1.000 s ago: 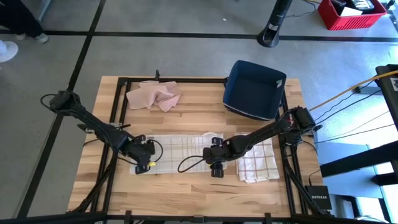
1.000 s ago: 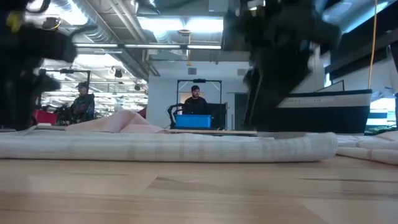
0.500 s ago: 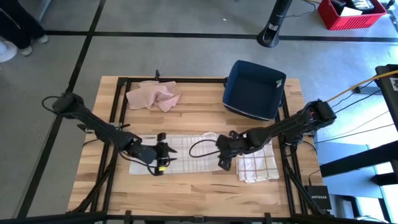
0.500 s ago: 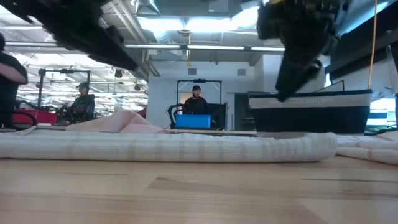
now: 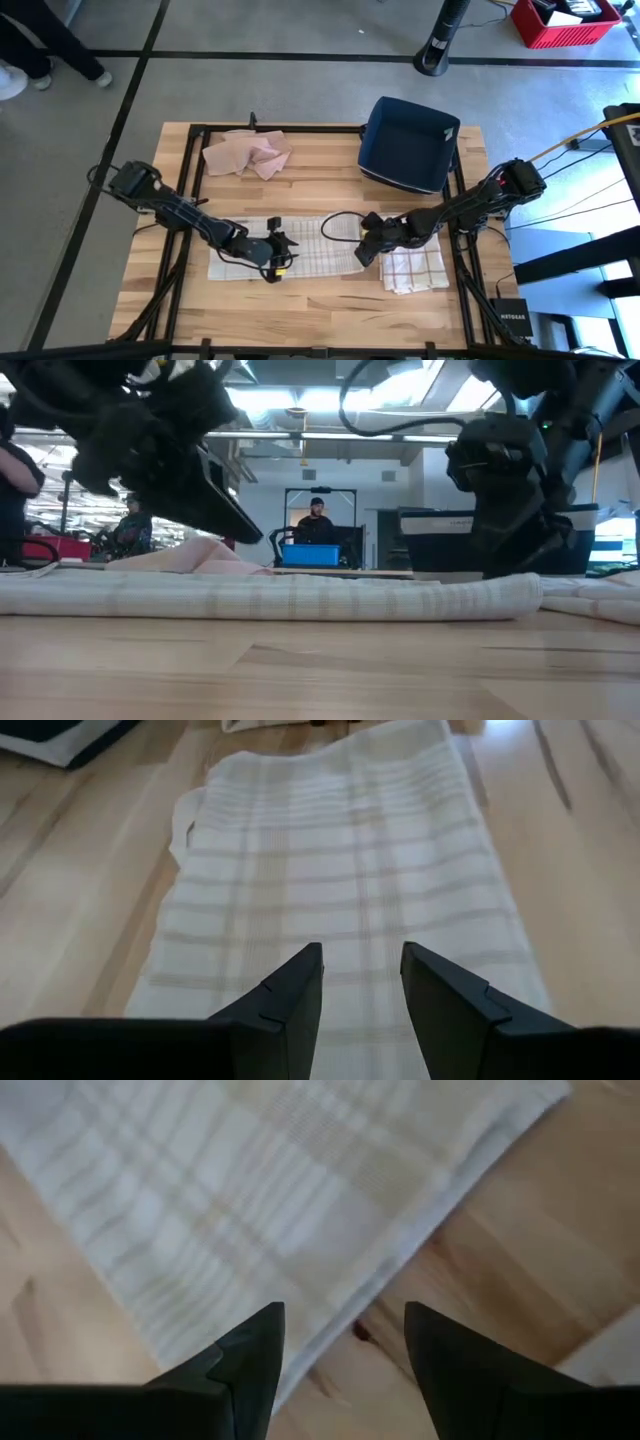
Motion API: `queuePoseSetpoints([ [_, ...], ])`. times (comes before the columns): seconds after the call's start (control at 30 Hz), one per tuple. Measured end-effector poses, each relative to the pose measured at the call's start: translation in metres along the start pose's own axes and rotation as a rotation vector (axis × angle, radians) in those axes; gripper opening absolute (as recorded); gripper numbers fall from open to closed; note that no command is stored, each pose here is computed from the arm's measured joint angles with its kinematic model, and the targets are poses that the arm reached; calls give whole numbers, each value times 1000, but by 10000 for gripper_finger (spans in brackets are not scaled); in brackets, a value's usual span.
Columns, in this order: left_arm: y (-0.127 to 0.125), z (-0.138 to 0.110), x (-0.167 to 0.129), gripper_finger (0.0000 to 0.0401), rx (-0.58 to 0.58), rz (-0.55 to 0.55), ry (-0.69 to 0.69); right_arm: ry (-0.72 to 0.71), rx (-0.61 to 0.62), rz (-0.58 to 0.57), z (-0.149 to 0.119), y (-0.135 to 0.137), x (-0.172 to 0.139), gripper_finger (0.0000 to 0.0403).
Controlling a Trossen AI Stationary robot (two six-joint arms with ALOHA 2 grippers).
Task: Fold towel
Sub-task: Fold the white with grey-stripe towel
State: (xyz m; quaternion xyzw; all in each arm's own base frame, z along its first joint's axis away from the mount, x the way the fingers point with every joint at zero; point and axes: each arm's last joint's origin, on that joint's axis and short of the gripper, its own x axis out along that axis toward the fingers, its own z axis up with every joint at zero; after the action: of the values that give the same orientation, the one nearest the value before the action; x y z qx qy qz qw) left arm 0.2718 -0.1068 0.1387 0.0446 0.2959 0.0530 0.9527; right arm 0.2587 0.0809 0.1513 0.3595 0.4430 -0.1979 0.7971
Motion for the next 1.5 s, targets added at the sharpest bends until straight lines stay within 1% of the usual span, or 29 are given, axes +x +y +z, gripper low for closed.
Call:
queuePoseSetpoints([
  [0.07,0,-2,6,130,7,6,-1,-6,36,2,-1,-1,1,209],
  [0.17,2,-9,13,130,17,20,29,-16,110,-50,-3,-10,8,209],
  [0.23,2,-13,17,130,14,27,47,-24,162,-64,-3,-15,14,209],
  [0.37,2,-18,21,130,12,20,66,-28,209,-9,4,-15,28,209],
  [0.53,1,-22,25,130,15,21,81,-43,222,49,13,-16,44,209],
  [0.67,1,-23,26,130,12,22,85,-78,193,45,14,-15,48,206],
  [0.73,1,-23,26,130,0,22,84,-106,184,45,14,-15,48,194],
  [0.83,1,-23,26,130,2,22,84,-144,130,47,13,-12,48,157],
  [0.93,1,-23,26,130,28,21,82,-176,109,36,14,-12,48,102],
  [1.03,1,-23,26,130,27,21,82,-182,87,31,14,-13,49,37],
  [1.07,1,-23,26,130,24,21,82,-185,86,31,14,-13,49,21],
  [1.13,1,-23,26,130,17,21,82,-194,80,37,15,-12,48,16],
  [1.27,1,-23,26,130,6,22,84,-212,77,86,17,-8,46,32],
  [1.4,1,-23,26,130,28,22,84,-250,54,142,23,-1,36,12],
  [1.5,2,-23,27,130,33,25,84,-292,54,195,27,5,29,13],
])
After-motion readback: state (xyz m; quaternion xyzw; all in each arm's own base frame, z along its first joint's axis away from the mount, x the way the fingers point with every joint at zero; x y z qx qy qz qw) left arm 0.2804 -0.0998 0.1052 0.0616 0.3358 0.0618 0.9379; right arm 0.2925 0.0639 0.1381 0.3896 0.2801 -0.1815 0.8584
